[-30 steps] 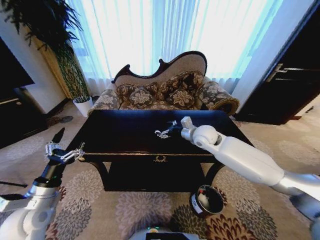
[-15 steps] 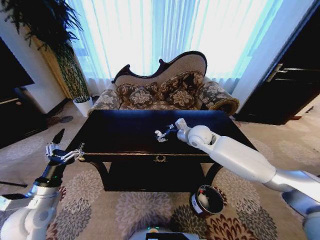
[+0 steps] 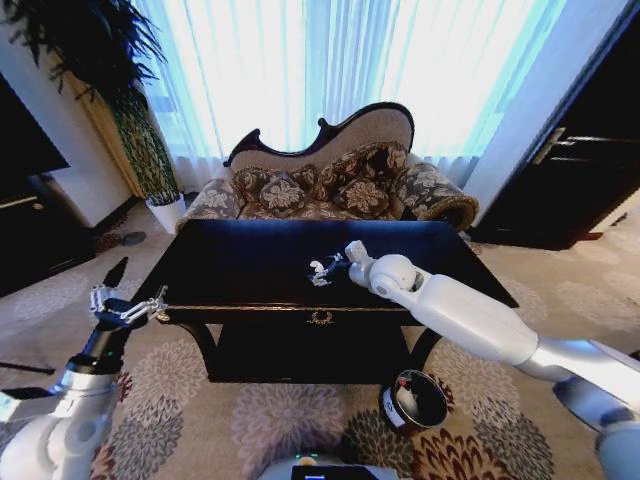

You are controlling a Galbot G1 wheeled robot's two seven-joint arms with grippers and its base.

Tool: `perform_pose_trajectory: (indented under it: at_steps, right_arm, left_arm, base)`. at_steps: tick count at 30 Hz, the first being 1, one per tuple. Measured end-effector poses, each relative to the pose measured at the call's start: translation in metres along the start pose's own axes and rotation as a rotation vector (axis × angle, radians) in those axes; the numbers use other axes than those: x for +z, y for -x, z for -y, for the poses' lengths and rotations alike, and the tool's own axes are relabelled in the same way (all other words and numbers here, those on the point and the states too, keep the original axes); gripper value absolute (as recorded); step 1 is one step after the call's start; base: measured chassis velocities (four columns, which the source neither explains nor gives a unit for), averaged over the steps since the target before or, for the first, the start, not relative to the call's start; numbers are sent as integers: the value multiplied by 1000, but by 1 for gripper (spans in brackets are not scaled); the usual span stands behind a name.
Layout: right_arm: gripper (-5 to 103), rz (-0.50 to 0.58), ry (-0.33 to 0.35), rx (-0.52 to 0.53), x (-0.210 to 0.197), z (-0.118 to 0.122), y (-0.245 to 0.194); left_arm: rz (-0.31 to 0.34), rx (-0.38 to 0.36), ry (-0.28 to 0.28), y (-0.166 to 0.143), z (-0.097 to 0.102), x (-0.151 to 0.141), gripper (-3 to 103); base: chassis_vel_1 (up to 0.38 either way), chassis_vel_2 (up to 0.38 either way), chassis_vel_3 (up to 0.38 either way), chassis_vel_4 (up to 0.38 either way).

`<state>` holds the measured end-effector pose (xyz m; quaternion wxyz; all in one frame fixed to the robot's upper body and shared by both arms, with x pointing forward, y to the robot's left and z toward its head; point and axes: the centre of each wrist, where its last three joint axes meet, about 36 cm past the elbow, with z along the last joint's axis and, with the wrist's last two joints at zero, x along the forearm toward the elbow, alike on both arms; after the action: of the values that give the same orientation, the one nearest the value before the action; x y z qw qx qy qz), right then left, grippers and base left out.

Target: Move to the front of the table and place the trash on the table into the trash bin.

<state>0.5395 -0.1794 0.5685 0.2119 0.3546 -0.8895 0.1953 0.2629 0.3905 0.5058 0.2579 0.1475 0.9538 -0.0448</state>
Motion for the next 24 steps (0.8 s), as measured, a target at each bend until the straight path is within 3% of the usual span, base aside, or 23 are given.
perform_pose_trajectory:
  at_steps: [1, 3, 10, 12, 14, 24]
  right_arm:
    - [66, 0, 0, 0, 1, 0, 0]
    - [66, -1, 1, 1, 1, 0, 0]
    - [34, -7, 1, 4, 8, 5, 2]
    - [34, -8, 1, 3, 9, 5, 1]
    - [23, -8, 3, 0, 11, 7, -1]
    - [1, 27, 17, -38, 17, 13, -16]
  left_arm:
    - [1, 1, 0, 0, 0, 0, 100]
    - [2, 1, 0, 0, 0, 0, 100]
    - [0, 2, 3, 0, 0, -1, 100]
    - [0, 3, 4, 0, -1, -2, 100]
    - [0, 4, 5, 0, -1, -2, 100]
    - [0, 10, 0, 1, 0, -1, 100]
  base:
    - [0, 0, 0, 0]
    - [0, 0, 0, 0]
    - [0, 0, 0, 0]
    - [0, 0, 0, 0]
    - [0, 0, 0, 0]
    - [0, 0, 0, 0]
